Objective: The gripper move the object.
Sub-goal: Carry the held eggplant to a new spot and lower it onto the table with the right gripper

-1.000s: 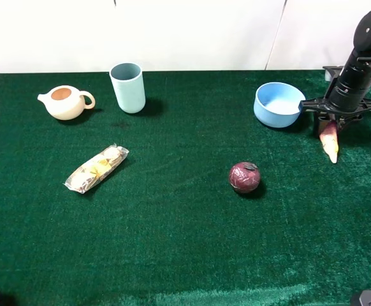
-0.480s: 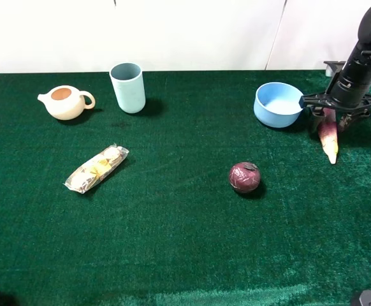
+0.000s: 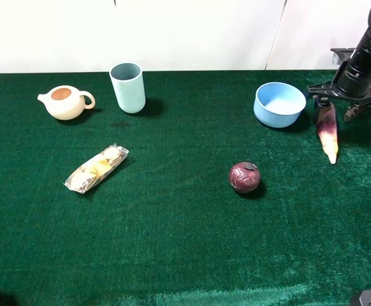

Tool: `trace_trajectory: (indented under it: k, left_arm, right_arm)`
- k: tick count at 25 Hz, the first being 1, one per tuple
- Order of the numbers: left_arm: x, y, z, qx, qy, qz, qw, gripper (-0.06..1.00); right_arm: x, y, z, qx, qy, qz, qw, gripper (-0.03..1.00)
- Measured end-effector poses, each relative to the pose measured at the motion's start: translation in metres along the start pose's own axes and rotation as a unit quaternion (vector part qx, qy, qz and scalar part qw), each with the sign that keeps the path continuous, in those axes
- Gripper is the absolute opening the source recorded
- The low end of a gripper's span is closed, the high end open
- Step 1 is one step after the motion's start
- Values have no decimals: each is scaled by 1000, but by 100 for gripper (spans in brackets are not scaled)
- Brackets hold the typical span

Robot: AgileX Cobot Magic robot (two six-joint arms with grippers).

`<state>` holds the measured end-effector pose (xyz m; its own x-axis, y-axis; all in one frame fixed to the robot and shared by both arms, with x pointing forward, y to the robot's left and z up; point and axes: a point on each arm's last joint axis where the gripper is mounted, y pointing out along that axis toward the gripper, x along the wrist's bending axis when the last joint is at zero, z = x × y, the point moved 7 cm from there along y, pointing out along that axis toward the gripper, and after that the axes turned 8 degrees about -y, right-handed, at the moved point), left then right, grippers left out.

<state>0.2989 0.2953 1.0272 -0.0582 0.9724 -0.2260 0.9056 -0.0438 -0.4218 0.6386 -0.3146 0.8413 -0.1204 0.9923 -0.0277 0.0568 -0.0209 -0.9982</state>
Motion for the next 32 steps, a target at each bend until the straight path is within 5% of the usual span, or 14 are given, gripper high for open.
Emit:
trace_trajectory:
  k: [5, 17, 32]
  left_arm:
    - [0, 0, 0, 0, 0, 0, 1000, 84]
    - [0, 0, 0, 0, 0, 0, 1000, 84]
    - [0, 0, 0, 0, 0, 0, 1000, 84]
  right_arm:
    - [0, 0, 0, 0, 0, 0, 1000, 67]
    - [0, -5, 0, -3, 0, 1, 1000, 69]
    - [1, -113, 25, -54, -11, 10, 998, 69]
